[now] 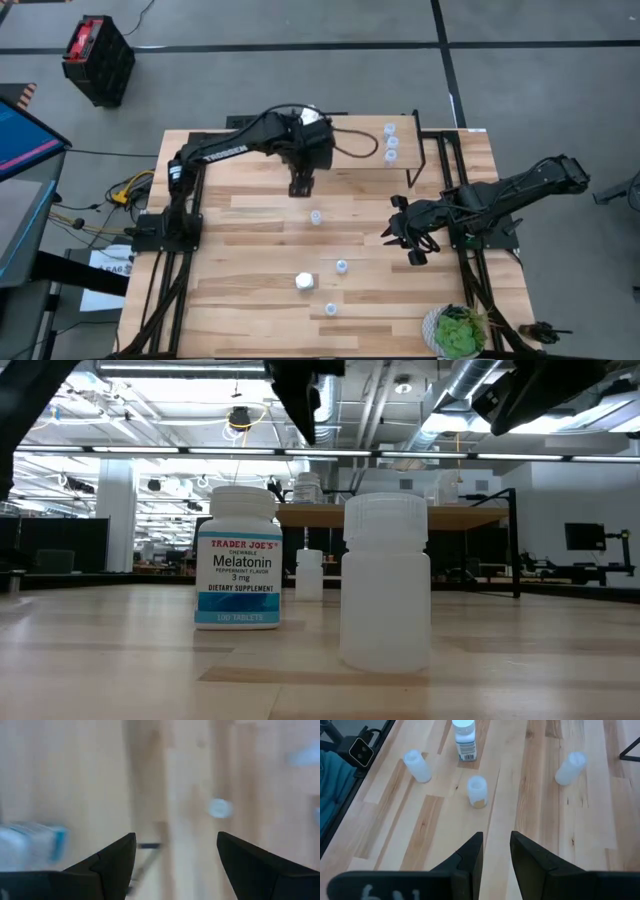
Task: Pick and place medicine bottles onto shelf by color
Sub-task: Put the white blue pill bottle on the shelf aligned with the other white blue pill bottles
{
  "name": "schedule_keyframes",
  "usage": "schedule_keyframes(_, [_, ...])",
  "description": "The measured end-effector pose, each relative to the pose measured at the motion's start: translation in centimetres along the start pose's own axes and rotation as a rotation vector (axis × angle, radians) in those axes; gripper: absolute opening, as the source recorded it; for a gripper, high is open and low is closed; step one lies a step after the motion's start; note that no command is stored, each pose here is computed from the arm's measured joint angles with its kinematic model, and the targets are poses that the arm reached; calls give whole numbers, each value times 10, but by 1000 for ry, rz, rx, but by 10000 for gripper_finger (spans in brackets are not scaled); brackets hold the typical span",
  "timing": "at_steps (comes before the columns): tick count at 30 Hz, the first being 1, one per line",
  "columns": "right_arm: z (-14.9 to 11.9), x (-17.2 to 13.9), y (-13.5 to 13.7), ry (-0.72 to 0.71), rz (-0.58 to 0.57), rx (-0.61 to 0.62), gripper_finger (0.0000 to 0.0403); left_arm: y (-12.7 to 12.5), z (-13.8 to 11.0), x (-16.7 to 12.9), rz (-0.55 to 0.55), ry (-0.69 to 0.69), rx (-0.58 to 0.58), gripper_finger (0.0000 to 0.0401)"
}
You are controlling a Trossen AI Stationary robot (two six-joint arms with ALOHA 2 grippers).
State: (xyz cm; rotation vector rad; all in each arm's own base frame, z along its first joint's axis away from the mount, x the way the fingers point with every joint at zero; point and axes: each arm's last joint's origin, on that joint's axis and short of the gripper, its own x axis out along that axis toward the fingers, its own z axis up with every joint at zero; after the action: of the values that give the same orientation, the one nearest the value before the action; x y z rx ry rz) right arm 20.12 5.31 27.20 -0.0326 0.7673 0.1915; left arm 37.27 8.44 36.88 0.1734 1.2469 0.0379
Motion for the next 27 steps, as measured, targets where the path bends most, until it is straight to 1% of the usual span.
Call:
schedule_keyframes(4, [0,0,0,0,0,6,120,-26,-7,-10,-64,86,-55,264])
schedule_keyframes(7, [0,0,0,-3,0,29,120,-42,-6,-9,-78,92,-103,264])
schedule_keyframes(10, [0,0,0,2,0,48,120,-60,-6,-11,-139,98,-123,264])
schedule_keyframes(13, [-2,0,0,19,-2,89,120,-83,-8,-7,-161,140,-163,264])
schedule_keyframes(18, [-4,2,0,45,-7,137,120,-125,-11,2,-153,202,-158,264])
schedule_keyframes(21, [-5,2,0,55,-7,138,120,-153,-15,12,-154,236,-136,264])
schedule_keyframes(25, [-5,2,6,57,11,129,120,-187,-25,23,-132,294,-141,264])
schedule_keyframes(27, [-5,2,10,59,25,125,120,-202,-28,29,-132,292,-145,264])
